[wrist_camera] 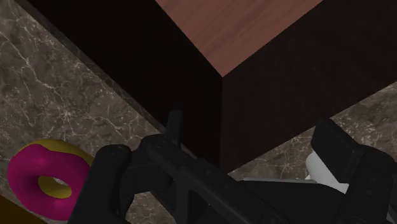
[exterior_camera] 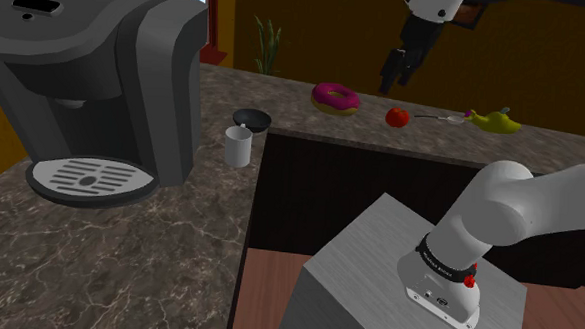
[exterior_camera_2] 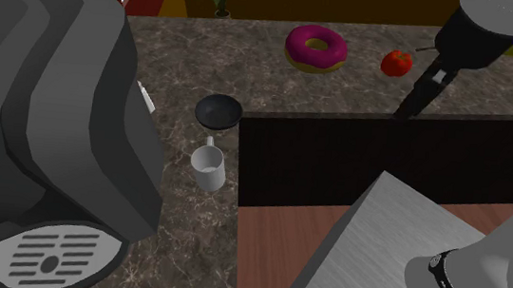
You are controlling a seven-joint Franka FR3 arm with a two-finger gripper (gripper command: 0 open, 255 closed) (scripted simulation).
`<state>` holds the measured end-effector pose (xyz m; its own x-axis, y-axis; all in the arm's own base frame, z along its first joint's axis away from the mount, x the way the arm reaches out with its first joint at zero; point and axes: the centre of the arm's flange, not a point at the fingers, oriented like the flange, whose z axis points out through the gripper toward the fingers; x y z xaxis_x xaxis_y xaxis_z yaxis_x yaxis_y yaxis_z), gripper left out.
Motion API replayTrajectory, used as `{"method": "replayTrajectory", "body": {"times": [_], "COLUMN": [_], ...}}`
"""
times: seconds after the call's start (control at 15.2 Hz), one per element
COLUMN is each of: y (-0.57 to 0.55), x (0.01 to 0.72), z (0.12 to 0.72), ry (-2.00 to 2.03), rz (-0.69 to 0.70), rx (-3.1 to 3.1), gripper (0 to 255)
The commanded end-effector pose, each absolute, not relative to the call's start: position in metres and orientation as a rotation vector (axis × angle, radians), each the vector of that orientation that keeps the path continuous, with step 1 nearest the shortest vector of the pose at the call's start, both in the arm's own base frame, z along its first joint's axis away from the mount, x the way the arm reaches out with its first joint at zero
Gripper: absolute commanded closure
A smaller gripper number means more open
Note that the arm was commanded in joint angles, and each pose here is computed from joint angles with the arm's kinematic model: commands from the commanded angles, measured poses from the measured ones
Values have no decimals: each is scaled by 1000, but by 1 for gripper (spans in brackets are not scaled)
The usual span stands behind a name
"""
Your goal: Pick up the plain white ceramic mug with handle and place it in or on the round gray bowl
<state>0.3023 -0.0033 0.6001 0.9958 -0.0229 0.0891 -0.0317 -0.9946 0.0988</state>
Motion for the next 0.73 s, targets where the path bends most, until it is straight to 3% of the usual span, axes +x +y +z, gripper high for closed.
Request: {"method": "replayTrajectory", "body": {"times": [0.0, 0.66], "y": [-3, 69], "x": [302, 392], "z": [600, 538], "ry": [-42, 5], "rz": [134, 118], "rx": [3038, 3062], "gripper": [0, 0]}}
